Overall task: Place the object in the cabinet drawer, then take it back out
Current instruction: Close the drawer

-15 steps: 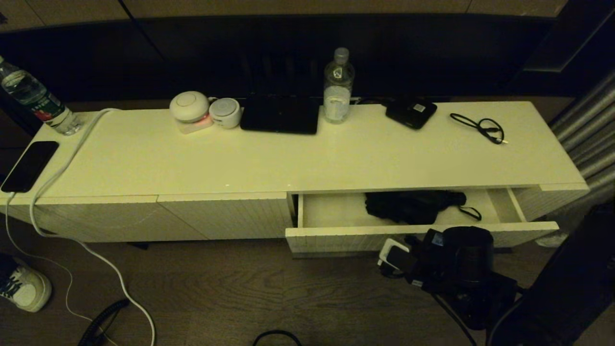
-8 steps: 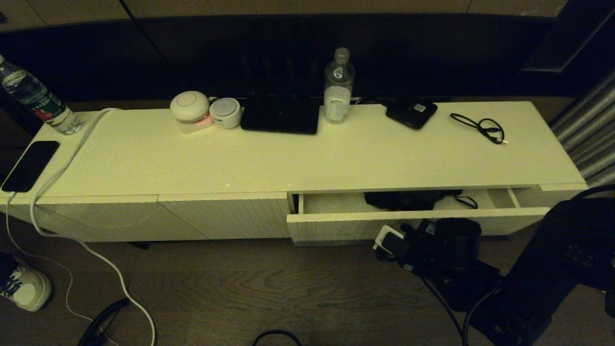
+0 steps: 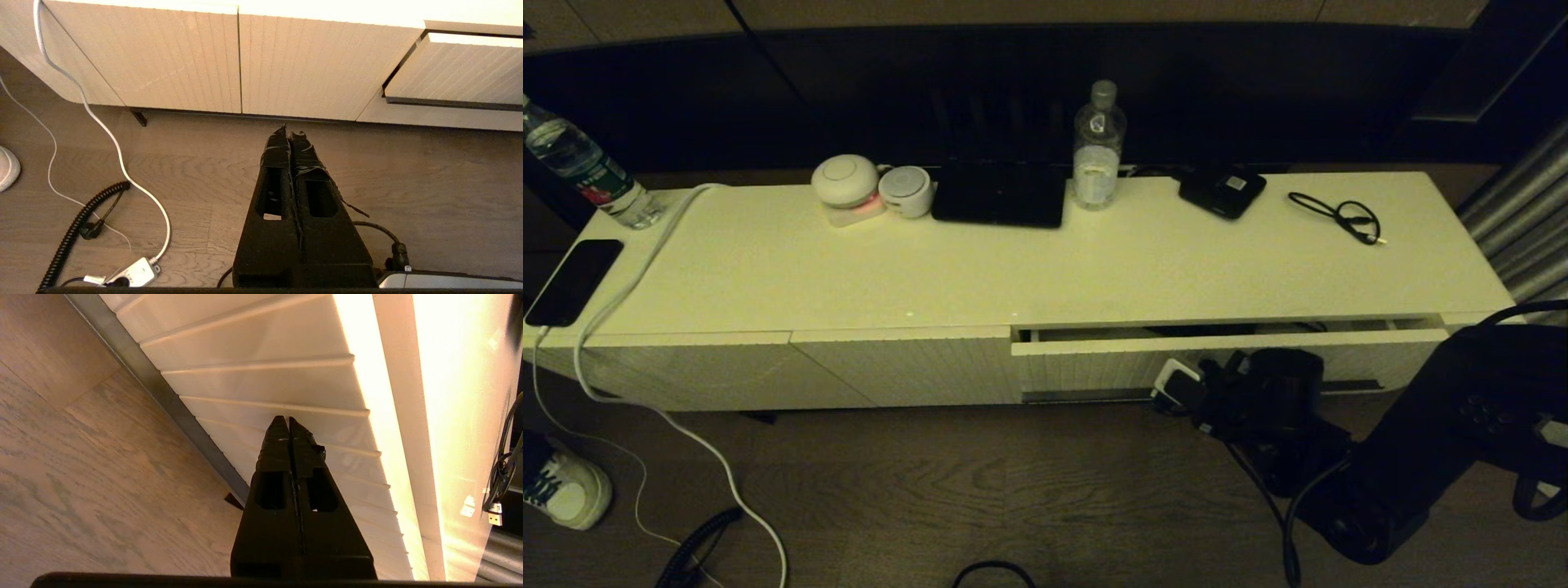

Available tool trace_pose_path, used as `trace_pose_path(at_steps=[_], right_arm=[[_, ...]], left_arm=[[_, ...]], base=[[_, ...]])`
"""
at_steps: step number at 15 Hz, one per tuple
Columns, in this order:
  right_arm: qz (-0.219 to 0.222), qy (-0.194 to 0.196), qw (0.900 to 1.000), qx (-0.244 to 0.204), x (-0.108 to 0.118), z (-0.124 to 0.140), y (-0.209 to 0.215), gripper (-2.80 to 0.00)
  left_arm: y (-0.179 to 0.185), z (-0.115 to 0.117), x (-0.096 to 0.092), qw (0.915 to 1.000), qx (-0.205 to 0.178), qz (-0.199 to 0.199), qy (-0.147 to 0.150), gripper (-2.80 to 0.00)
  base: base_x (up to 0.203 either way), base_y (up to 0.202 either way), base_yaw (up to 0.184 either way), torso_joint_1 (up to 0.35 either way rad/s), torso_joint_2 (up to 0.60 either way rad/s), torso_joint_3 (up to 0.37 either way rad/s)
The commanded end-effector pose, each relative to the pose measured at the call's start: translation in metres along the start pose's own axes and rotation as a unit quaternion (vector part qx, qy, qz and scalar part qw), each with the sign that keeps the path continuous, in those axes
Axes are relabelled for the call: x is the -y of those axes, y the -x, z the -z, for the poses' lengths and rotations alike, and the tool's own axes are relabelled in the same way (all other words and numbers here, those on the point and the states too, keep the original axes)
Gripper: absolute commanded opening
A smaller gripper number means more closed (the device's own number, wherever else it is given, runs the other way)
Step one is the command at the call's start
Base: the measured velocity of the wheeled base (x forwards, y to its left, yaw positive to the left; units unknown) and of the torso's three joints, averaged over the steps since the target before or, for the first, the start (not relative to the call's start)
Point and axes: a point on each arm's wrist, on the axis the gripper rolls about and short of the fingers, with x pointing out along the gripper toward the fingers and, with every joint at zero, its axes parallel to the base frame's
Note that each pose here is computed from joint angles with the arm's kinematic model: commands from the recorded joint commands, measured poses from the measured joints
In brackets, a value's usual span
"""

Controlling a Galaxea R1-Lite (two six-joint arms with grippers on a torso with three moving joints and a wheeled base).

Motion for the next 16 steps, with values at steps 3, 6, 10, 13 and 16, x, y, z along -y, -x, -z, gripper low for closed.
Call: trace_pose_path(at_steps=[3,6,10,13,16], right_arm=[[0.027,-0.012,0.999,0.012,0.006,-0.01,-0.013,-2.8],[0.055,-0.023,0.998,0.019,0.011,-0.012,-0.022,-2.8],[0.053,-0.019,0.998,0.006,0.024,-0.011,-0.006,-2.8],[0.004,0.006,1.0,-0.018,0.035,-0.002,0.031,-2.8],[-0.022,0.017,0.999,-0.028,0.047,0.006,0.069,-2.8]], left_arm=[[0.0,0.0,0.0,1.0,0.001,0.0,0.0,-2.8],[0.0,0.0,0.0,1.0,0.001,0.0,0.0,-2.8],[0.0,0.0,0.0,1.0,0.001,0.0,0.0,-2.8],[0.0,0.0,0.0,1.0,0.001,0.0,0.0,-2.8],[0.0,0.0,0.0,1.0,0.001,0.0,0.0,-2.8]], base=[[0.0,0.0,0.0,0.0,0.0,0.0],[0.0,0.0,0.0,0.0,0.0,0.0],[0.0,0.0,0.0,0.0,0.0,0.0],[0.0,0.0,0.0,0.0,0.0,0.0],[0.0,0.0,0.0,0.0,0.0,0.0]])
